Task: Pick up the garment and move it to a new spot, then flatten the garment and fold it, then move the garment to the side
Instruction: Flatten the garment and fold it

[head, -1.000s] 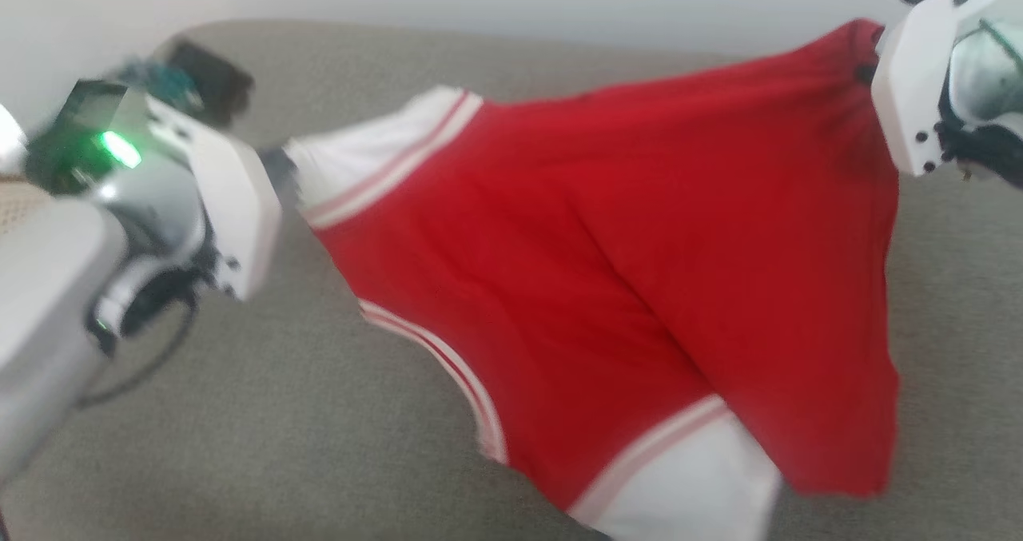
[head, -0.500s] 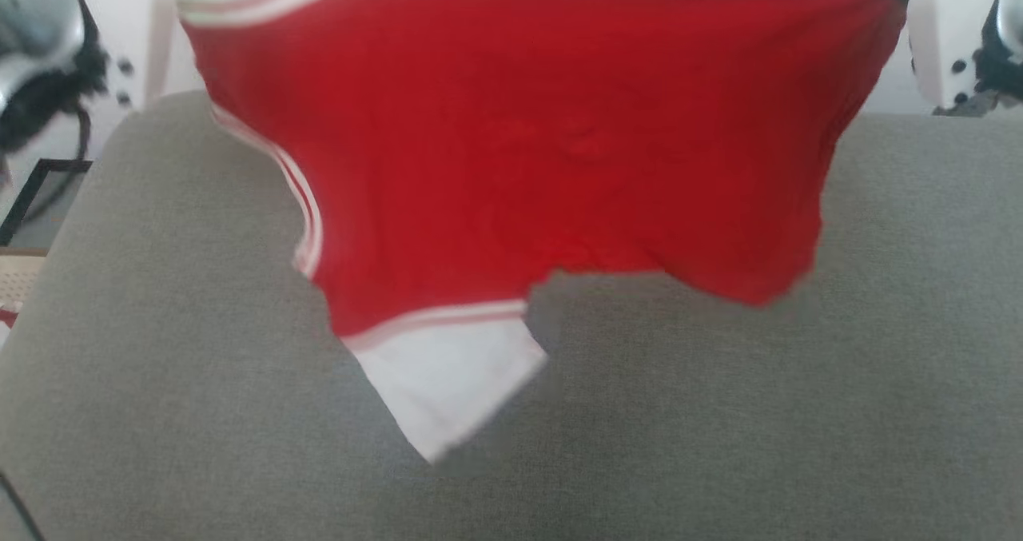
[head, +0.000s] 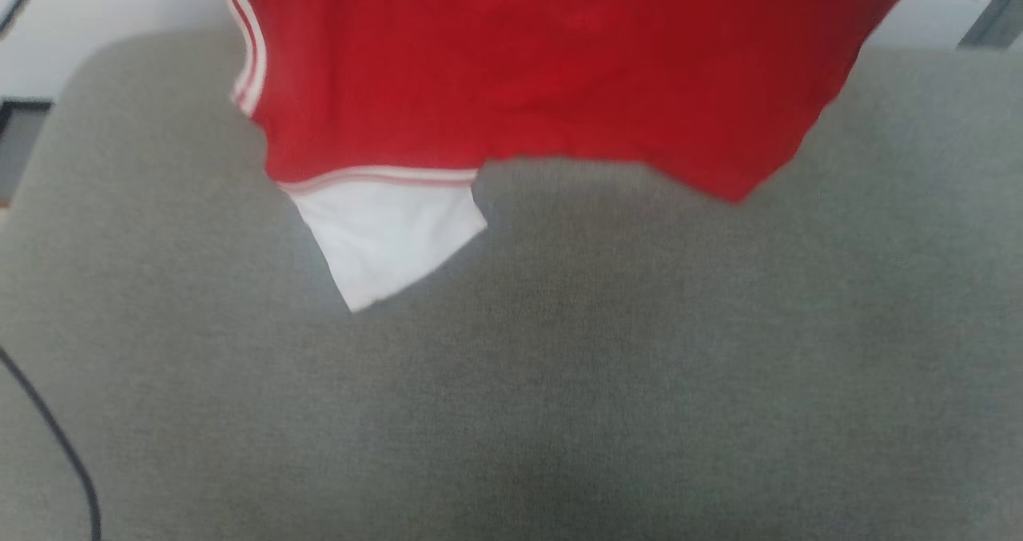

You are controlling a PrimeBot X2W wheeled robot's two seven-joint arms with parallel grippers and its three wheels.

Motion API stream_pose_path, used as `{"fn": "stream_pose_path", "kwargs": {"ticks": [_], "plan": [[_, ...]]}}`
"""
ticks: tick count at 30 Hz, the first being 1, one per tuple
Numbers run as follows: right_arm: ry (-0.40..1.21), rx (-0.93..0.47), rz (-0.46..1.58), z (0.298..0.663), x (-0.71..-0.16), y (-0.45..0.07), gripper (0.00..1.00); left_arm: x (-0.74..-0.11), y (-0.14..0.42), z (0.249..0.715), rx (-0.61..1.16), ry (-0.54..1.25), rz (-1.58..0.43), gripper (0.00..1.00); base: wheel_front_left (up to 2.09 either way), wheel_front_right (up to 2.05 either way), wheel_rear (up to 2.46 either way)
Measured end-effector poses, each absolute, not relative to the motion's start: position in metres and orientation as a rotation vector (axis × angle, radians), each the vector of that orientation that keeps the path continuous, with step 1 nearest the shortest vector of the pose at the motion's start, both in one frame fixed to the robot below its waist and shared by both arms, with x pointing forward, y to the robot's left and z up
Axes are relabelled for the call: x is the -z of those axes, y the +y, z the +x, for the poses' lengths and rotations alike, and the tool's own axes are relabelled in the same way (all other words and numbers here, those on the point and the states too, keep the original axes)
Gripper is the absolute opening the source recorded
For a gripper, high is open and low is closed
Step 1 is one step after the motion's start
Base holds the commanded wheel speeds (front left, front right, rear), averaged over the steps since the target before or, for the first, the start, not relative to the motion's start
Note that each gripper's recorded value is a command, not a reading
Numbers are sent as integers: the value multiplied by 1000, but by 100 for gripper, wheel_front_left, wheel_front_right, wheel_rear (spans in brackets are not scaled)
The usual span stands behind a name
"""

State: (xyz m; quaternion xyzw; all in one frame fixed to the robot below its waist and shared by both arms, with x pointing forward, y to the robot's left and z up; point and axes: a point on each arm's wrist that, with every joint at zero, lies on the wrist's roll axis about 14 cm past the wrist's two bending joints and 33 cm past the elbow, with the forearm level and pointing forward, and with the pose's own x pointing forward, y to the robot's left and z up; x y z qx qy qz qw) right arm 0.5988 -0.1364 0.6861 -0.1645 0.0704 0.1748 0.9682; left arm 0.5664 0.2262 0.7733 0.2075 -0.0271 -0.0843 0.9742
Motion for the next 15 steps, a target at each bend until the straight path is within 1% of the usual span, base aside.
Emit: {"fn": "stream_pose_path", "kwargs": {"ticks": [9,15], "plan": [[2,-257,-331,673,-660,-152,0,-771,213,643,120,-228,434,0,0,0,0],[-182,-192,-362,710,-654,-164,0,-775,210,680,68,-397,457,0,0,0,0]]}}
